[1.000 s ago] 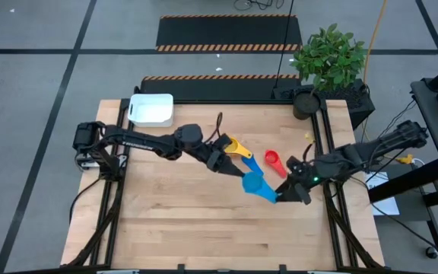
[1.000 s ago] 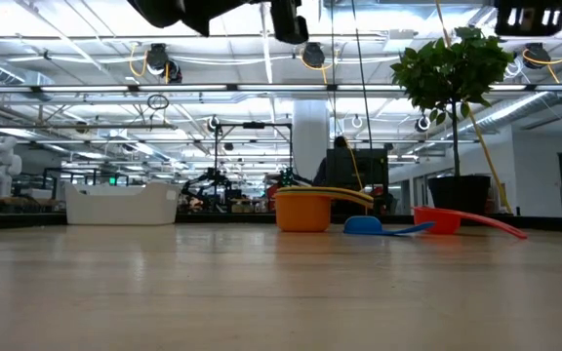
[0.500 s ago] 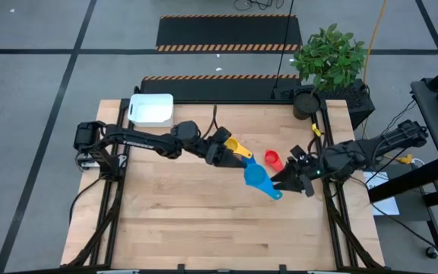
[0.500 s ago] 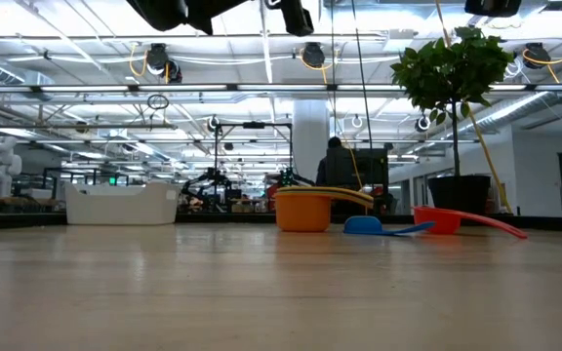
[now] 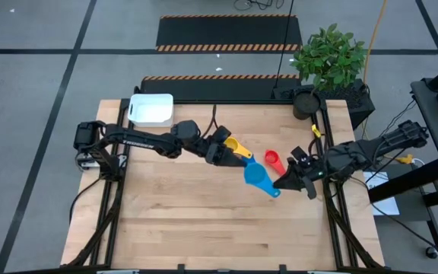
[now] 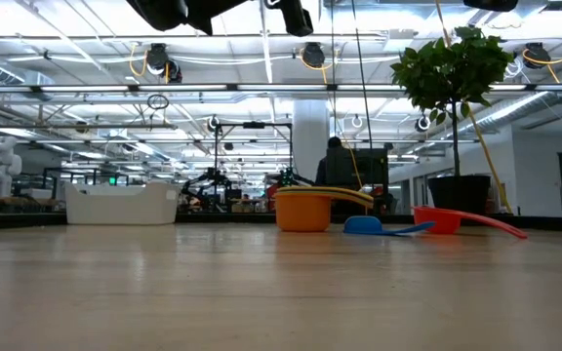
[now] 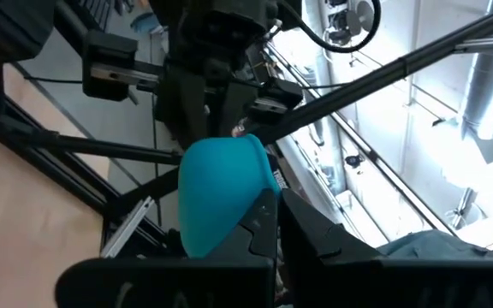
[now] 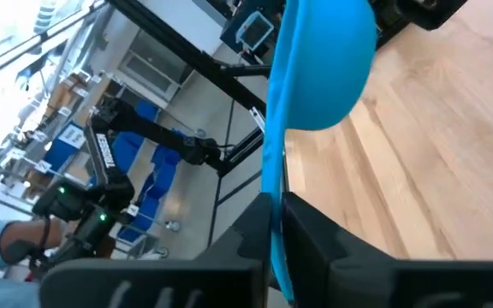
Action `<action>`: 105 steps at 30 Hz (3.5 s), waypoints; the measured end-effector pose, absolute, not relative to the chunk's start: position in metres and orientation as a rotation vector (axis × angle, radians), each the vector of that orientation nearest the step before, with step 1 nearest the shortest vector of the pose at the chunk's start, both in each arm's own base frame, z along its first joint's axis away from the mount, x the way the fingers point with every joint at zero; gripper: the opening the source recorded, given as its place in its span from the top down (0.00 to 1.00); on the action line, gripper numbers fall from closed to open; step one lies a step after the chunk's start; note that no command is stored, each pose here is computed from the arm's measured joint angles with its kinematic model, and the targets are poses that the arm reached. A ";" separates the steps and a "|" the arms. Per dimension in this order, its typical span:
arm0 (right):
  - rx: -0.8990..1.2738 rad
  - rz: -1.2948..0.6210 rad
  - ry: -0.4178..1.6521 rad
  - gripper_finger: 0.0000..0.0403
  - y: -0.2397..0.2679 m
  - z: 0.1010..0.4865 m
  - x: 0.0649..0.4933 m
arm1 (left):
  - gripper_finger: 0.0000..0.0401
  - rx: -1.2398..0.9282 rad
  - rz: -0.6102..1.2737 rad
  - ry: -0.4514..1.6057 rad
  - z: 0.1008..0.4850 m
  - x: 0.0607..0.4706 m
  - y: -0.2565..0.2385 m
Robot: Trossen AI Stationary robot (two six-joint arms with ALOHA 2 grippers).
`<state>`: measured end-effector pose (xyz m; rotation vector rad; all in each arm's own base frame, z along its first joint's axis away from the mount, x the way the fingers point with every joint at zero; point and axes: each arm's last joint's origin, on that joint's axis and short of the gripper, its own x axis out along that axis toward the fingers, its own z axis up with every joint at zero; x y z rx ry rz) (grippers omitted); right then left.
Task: Nest measuring cups in basket
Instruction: Stack the light blue measuring cup into the yellow measuring cup
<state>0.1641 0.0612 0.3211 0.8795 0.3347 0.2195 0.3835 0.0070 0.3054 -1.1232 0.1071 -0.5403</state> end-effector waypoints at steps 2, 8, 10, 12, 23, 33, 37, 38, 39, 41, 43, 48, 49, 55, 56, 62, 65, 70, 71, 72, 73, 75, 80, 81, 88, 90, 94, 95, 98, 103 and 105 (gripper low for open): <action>0.884 0.206 0.313 0.93 0.060 0.323 0.164 | 0.99 -1.124 -0.537 0.105 0.305 0.384 0.007; 0.904 0.163 0.220 0.80 0.056 0.330 0.158 | 0.99 -1.124 -0.536 0.104 0.305 0.384 0.007; 0.913 0.147 0.195 0.73 0.053 0.333 0.154 | 0.99 -1.123 -0.531 0.100 0.305 0.384 0.007; 0.917 0.132 0.173 0.67 0.051 0.335 0.150 | 0.99 -1.121 -0.518 0.088 0.306 0.384 0.008; 0.926 0.017 0.054 0.46 0.037 0.343 0.124 | 0.99 -1.108 -0.438 -0.056 0.312 0.383 0.013; 0.903 -0.034 0.003 0.44 0.032 0.346 0.117 | 0.99 -1.100 -0.337 -0.274 0.323 0.379 0.033; 0.895 -0.060 -0.053 0.44 0.031 0.350 0.117 | 0.99 -1.099 -0.323 -0.294 0.324 0.379 0.034; 0.892 -0.067 -0.065 0.44 0.031 0.351 0.117 | 0.99 -1.091 -0.317 -0.308 0.325 0.379 0.035; 0.889 -0.073 -0.067 0.44 0.031 0.351 0.117 | 0.99 -1.079 -0.311 -0.325 0.326 0.379 0.034; 0.883 -0.097 -0.077 0.44 0.030 0.351 0.118 | 0.99 -1.067 -0.302 -0.350 0.327 0.378 0.034; 0.876 -0.117 -0.077 0.45 0.030 0.350 0.119 | 0.99 -1.069 -0.296 -0.353 0.327 0.378 0.034; 0.868 -0.129 -0.068 0.51 0.031 0.348 0.122 | 0.99 -1.070 -0.294 -0.352 0.327 0.378 0.033; 0.868 -0.129 -0.069 0.53 0.031 0.348 0.122 | 0.99 -1.070 -0.294 -0.351 0.327 0.378 0.033; 0.828 -0.108 -0.117 0.71 0.031 0.354 0.122 | 0.99 -1.061 -0.292 -0.352 0.327 0.378 0.033; 0.822 -0.104 -0.129 0.74 0.031 0.355 0.121 | 0.99 -1.059 -0.291 -0.352 0.327 0.378 0.033; 0.811 -0.090 -0.152 0.92 0.031 0.358 0.121 | 0.99 -1.056 -0.291 -0.352 0.327 0.378 0.033; 0.801 -0.085 -0.152 0.98 0.031 0.358 0.121 | 0.99 -1.055 -0.287 -0.347 0.326 0.379 0.033; 0.795 -0.086 -0.152 0.99 0.031 0.358 0.121 | 0.96 -1.032 -0.288 -0.347 0.326 0.379 0.029; 0.794 -0.086 -0.152 0.99 0.031 0.358 0.121 | 0.94 -1.022 -0.288 -0.346 0.326 0.379 0.028; 0.793 -0.086 -0.152 0.99 0.031 0.358 0.121 | 0.91 -1.016 -0.287 -0.346 0.326 0.379 0.027; 0.795 -0.087 -0.152 0.99 0.031 0.358 0.121 | 0.87 -1.015 -0.290 -0.346 0.327 0.379 0.026; 0.812 -0.085 -0.149 0.99 0.031 0.358 0.121 | 0.78 -1.012 -0.294 -0.342 0.329 0.378 0.024; 0.839 -0.066 -0.129 1.00 0.035 0.357 0.122 | 0.57 -1.032 -0.301 -0.181 0.333 0.370 0.023; 0.838 -0.069 -0.127 1.00 0.036 0.356 0.122 | 0.55 -1.043 -0.285 -0.115 0.334 0.366 0.024; 0.865 -0.120 -0.091 1.00 0.040 0.349 0.136 | 0.51 -0.959 -0.082 0.140 0.345 0.328 0.023; 0.873 -0.143 -0.077 1.00 0.042 0.346 0.142 | 0.52 -0.932 -0.024 0.180 0.352 0.311 0.025; 0.925 -0.212 -0.069 1.00 0.043 0.339 0.156 | 0.57 -0.866 0.088 0.176 0.367 0.281 0.031; 0.943 -0.223 -0.064 1.00 0.044 0.337 0.160 | 0.58 -0.855 0.119 0.181 0.370 0.272 0.033; 1.015 -0.259 -0.049 1.00 0.044 0.330 0.171 | 0.61 -0.849 0.171 0.146 0.381 0.253 0.039; 1.120 -0.340 -0.074 1.00 0.041 0.320 0.192 | 0.64 -0.802 0.195 0.098 0.394 0.227 0.048; 1.121 -0.367 -0.088 1.00 0.037 0.316 0.202 | 0.65 -0.773 0.189 0.097 0.397 0.220 0.050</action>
